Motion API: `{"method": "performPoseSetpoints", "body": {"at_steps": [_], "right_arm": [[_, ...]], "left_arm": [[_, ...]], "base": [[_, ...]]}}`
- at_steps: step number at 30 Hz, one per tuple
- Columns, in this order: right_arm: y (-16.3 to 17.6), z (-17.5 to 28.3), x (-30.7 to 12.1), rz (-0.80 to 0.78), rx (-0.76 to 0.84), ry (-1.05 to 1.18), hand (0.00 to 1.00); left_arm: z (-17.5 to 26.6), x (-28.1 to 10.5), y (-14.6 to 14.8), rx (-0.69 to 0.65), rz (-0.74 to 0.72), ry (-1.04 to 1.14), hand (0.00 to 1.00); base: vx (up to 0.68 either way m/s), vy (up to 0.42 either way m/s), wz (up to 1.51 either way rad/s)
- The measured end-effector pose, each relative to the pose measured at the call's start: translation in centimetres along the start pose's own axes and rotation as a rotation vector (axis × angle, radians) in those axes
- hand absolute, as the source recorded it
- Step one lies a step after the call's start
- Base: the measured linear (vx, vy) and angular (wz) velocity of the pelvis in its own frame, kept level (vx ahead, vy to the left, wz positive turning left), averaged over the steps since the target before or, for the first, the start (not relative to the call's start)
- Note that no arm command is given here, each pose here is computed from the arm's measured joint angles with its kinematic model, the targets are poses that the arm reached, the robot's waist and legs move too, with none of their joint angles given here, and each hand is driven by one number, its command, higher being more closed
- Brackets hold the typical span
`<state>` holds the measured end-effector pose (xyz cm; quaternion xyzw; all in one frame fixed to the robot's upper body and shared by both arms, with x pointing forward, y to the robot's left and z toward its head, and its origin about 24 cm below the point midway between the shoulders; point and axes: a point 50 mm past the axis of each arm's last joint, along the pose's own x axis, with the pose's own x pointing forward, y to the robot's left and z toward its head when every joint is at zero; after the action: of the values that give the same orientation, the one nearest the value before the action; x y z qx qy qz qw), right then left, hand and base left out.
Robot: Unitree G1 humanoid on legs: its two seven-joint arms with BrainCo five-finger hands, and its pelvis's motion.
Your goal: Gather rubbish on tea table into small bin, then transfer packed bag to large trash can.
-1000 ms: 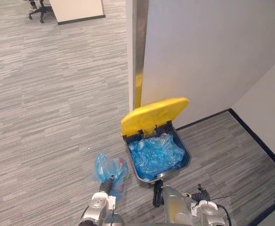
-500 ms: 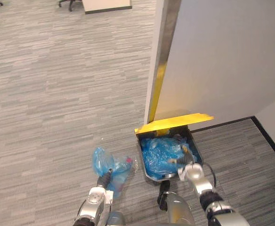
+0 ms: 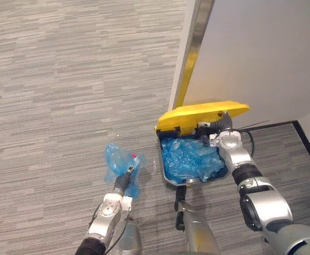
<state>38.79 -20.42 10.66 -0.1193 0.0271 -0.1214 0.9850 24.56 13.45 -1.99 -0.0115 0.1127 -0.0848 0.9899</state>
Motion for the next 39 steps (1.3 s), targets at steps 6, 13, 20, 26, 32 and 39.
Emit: {"method": "performPoseSetpoints", "body": {"at_steps": [6, 13, 20, 26, 32, 39], "right_arm": [[0.8, 2.0, 0.4, 0.030, 0.010, -0.048, 0.00], [1.4, 3.2, 0.6, 0.051, -0.005, -0.080, 0.00], [2.1, 5.4, 1.0, 0.087, -0.030, -0.129, 0.00], [2.6, 7.1, 1.1, 0.105, -0.045, -0.175, 0.00], [3.2, 10.9, 0.6, 0.126, -0.015, -0.314, 0.00], [4.4, 12.8, -0.6, 0.172, 0.041, -0.408, 0.00]], "left_arm": [[3.3, 0.9, -2.4, -0.021, -0.117, -0.126, 1.00], [6.0, 1.4, -5.5, -0.010, -0.245, -0.230, 1.00], [8.6, 2.2, -8.8, 0.003, -0.348, -0.314, 1.00], [9.7, 3.4, -10.3, 0.062, -0.363, -0.340, 1.00], [11.6, 6.4, -9.5, 0.219, -0.277, -0.353, 1.00], [14.3, 8.7, -9.4, 0.281, -0.192, -0.364, 1.00]], "base": [[0.00, -0.003, -0.03], [0.00, -0.017, -0.10], [-0.01, -0.026, -0.13], [-0.01, -0.028, -0.12], [-0.03, -0.043, -0.04], [-0.01, -0.050, 0.01]]}}
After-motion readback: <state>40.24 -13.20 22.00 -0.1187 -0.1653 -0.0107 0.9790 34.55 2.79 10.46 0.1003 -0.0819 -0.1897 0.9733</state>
